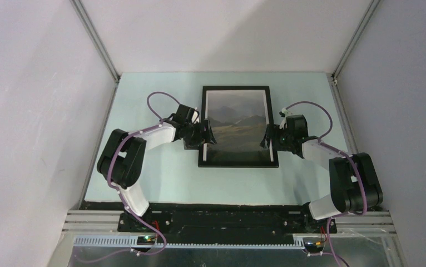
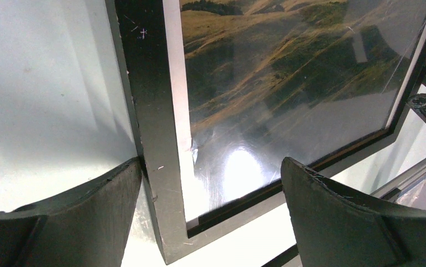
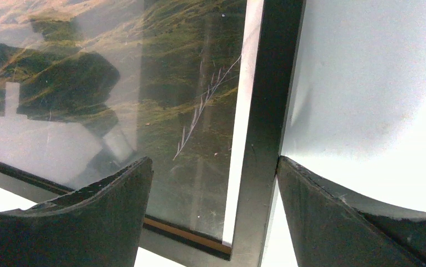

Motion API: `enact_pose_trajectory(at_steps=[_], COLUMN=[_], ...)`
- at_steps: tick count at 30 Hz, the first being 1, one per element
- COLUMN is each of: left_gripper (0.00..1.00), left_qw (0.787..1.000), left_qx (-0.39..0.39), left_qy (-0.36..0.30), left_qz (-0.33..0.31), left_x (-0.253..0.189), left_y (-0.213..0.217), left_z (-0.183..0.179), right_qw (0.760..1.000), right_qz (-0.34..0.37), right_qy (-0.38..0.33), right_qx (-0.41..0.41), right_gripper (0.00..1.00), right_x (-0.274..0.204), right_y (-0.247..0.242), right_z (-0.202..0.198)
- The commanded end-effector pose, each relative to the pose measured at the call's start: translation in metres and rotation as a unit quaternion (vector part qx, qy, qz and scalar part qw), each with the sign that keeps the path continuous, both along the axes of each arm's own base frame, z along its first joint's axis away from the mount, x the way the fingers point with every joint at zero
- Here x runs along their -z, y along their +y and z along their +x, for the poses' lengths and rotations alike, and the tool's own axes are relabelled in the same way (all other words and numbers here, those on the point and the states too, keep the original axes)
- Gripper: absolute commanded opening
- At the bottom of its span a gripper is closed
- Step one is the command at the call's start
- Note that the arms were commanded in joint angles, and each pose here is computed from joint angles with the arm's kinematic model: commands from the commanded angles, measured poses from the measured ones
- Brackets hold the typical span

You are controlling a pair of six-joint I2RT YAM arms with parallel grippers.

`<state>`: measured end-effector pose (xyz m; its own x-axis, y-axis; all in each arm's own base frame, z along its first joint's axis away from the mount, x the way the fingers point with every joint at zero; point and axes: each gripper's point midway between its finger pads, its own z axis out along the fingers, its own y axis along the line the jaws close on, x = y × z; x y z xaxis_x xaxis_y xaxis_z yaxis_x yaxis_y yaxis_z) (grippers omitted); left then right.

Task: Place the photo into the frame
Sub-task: Turn over the photo frame at the center of the board.

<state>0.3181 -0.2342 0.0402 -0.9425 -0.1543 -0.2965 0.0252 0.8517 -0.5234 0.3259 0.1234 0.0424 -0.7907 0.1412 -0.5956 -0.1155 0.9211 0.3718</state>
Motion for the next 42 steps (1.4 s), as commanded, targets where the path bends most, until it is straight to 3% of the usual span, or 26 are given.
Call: enact_pose_trajectory(at_steps=[1,11,31,42], left_gripper=[0.95,0.95,0.98,1.0], left_qw=[0.998,0.997,0.995,0.993], left_qx=[0.014,0.012,-0.005,-0.026], left_qy=[-0.028,-0.045,-0.077,-0.107], left_qz=[-0.056,-0.06,-0.058,-0.037], left_x=[-0.032,-0.041,-0.049,-0.056], left_y=[-0.024,-0.022,-0.013,0.0], left_z=[-0.002,-0.009,-0.012,-0.003], right_qw=[0.998,0.994,0.992,0.994], right_qz=[0.037,0.09,0.098,0.083], right_qy=[-0.043,-0.021,-0.008,-0.05], right_qx=[-0.024,-0.057,-0.085,-0.04], right_gripper=[0.85,0.85,0.84,0.89], right_x=[-0.03,-0.034,-0.032,-0.051], right_y=[0.017,0.036,0.049,0.022], right_z=[0.017,0.005,-0.018,-0.002])
